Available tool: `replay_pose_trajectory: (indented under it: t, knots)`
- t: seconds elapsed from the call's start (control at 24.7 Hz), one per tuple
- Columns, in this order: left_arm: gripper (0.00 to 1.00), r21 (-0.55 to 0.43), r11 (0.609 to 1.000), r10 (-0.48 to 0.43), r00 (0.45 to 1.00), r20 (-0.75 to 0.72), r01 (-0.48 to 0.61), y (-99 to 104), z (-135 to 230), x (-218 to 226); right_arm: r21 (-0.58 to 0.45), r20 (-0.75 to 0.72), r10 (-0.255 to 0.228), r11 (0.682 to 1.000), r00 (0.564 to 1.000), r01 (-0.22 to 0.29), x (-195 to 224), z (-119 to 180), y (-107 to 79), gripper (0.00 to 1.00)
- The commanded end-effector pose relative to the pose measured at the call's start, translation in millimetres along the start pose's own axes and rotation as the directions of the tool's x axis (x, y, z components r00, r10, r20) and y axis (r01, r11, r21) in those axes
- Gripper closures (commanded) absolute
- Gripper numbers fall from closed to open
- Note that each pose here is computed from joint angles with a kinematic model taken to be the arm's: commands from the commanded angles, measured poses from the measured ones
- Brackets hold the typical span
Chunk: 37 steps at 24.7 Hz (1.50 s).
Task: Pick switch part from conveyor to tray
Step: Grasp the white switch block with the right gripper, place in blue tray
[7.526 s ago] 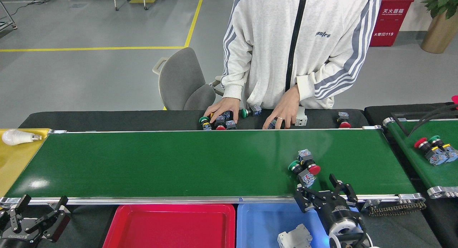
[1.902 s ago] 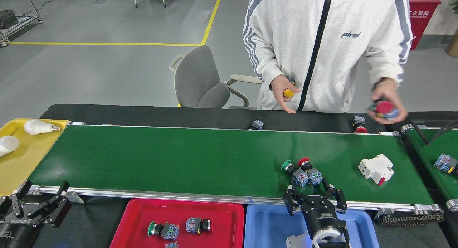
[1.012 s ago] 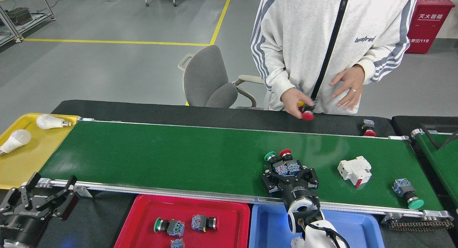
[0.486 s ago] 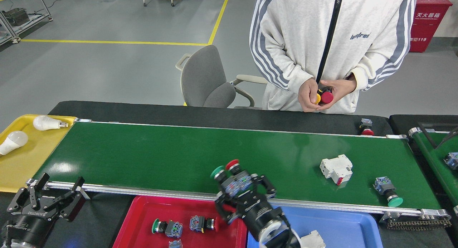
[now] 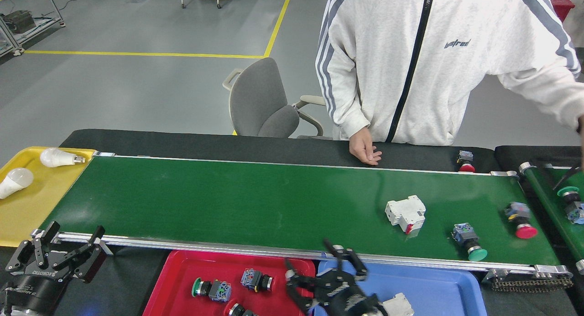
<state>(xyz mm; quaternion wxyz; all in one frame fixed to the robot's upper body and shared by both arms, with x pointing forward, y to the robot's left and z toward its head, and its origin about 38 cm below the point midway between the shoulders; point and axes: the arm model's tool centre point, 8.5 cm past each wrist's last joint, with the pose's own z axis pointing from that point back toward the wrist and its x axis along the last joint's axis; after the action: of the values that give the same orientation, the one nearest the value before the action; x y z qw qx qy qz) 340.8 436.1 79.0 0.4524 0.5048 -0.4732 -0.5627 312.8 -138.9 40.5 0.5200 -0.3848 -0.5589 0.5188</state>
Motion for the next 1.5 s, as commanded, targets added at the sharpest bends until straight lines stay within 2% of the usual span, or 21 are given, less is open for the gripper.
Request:
replay_pose_trajectory:
  t: [0.0,0.16,0.24,0.4,0.53,0.81,0.85,0.89,0.97,1.01,1.05,1.13,1.29,1.38,1.46]
  knots:
    - [0.0,0.018,1.0,-0.011,1.0,-0.014,0.011,6.9,-0.8,-6.2,-0.062,-0.145,0.005,0.998,0.989,-0.014,-34.5,9.7,-5.8,0.0]
    - [0.0,0.019,1.0,-0.013,1.0,-0.014,0.013,7.5,-1.0,-6.2,-0.05,-0.188,0.009,0.999,0.982,-0.019,-41.4,5.7,-3.2,0.0]
    - [0.0,0.019,1.0,-0.016,1.0,-0.011,0.016,8.5,-1.6,-6.6,-0.058,-0.222,0.021,0.998,0.975,-0.035,-43.8,-10.3,-14.4,0.0]
    - [0.0,0.027,0.999,-0.021,1.0,-0.003,0.021,12.3,-5.8,-5.0,-0.002,-0.265,0.08,0.997,0.961,-0.083,-43.7,-50.8,-18.0,0.0]
    - [0.0,0.03,0.999,-0.022,1.0,-0.003,0.022,13.7,-6.6,-5.7,0.021,-0.236,0.097,0.995,0.967,-0.095,-34.6,-70.4,-16.7,0.0]
    - [0.0,0.039,0.999,-0.026,1.0,0.003,0.026,17.4,-10.1,-5.1,0.063,-0.193,0.092,0.995,0.977,-0.081,-6.1,-108.4,-15.0,0.0]
    - [0.0,0.042,0.999,-0.026,1.0,0.005,0.026,18.5,-10.9,-5.1,0.064,-0.194,0.092,0.995,0.977,-0.081,-5.2,-110.6,-15.3,0.04]
    - [0.0,0.043,0.999,-0.026,1.0,0.008,0.026,18.9,-11.6,-4.5,0.069,-0.188,0.096,0.994,0.977,-0.084,-4.1,-111.0,-14.1,0.2]
    - [0.0,0.043,0.999,-0.026,1.0,0.008,0.026,18.9,-11.6,-4.5,0.082,-0.166,0.119,0.991,0.979,-0.106,-0.4,-110.6,-12.1,0.68]
    - [0.0,0.043,0.999,-0.026,1.0,0.008,0.026,18.9,-11.6,-4.5,0.098,-0.151,0.136,0.988,0.979,-0.122,2.2,-109.8,-9.7,0.83]
    - [0.0,0.045,0.999,-0.027,1.0,0.006,0.027,19.6,-11.5,-4.9,0.11,-0.141,0.147,0.985,0.979,-0.132,3.0,-109.2,-7.9,0.9]
    - [0.0,0.045,0.999,-0.028,1.0,0.006,0.028,19.8,-11.4,-5.4,0.117,-0.137,0.151,0.984,0.979,-0.136,2.4,-107.9,-5.9,0.98]
    - [0.0,0.043,0.999,-0.028,1.0,0.006,0.028,19.3,-11.0,-5.3,0.087,-0.117,0.145,0.987,0.982,-0.136,4.8,-107.8,-13.5,0.98]
    - [0.0,0.043,0.999,-0.027,1.0,0.003,0.027,18.9,-9.7,-6.1,0.044,-0.065,0.133,0.99,0.989,-0.13,13.6,-105.7,-25.9,0.98]
    - [0.0,0.042,0.999,-0.025,1.0,-0.004,0.025,18.3,-8.7,-7.8,-0.002,0.019,0.121,0.993,0.993,-0.12,23.4,-88.6,-35.4,0.98]
